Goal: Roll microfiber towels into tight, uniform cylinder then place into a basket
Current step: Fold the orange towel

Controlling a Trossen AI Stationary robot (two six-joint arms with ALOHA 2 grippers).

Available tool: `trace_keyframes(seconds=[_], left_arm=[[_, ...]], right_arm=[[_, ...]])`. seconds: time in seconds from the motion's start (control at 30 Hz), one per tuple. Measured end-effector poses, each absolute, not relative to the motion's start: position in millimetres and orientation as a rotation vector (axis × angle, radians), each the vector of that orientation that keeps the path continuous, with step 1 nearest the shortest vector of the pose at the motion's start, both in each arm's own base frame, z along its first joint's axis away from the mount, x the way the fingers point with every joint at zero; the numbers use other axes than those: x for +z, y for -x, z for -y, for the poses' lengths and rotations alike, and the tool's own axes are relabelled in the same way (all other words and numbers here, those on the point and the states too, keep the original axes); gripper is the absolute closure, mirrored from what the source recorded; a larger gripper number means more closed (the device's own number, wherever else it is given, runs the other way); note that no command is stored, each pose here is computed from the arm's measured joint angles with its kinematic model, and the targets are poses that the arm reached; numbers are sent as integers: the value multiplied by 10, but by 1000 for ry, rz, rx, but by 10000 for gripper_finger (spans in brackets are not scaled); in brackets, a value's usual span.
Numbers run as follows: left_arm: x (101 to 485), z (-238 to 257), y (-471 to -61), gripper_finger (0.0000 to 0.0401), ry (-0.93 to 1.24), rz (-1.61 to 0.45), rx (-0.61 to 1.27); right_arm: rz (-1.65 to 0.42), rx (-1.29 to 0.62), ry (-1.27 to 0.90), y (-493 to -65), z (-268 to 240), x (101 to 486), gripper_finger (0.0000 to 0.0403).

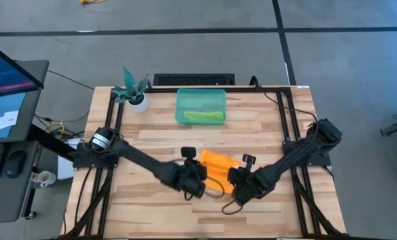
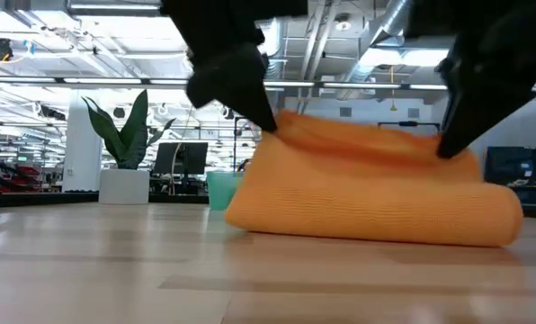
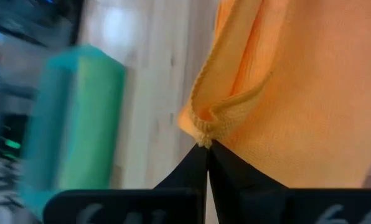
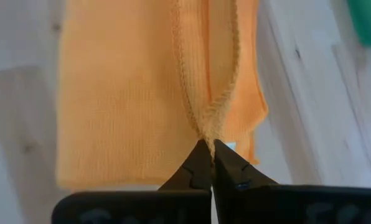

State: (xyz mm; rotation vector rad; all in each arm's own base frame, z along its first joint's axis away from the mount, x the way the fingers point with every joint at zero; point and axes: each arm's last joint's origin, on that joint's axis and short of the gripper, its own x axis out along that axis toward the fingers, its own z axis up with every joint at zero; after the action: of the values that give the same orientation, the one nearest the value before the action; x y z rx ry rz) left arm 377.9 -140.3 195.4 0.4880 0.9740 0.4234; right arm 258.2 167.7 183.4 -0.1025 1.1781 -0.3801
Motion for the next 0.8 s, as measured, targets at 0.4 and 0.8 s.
trace_keyframes(seconds=[0.4, 0.8], left_arm=[[1921, 981, -3932, 401, -302, -1068, 364], [1919, 958, -3935, 401, -295, -1071, 370]], right_arm=[[-1194, -540, 6, -2609, -1351, 1607, 389], [-1201, -543, -39, -2654, -1291, 1591, 378]])
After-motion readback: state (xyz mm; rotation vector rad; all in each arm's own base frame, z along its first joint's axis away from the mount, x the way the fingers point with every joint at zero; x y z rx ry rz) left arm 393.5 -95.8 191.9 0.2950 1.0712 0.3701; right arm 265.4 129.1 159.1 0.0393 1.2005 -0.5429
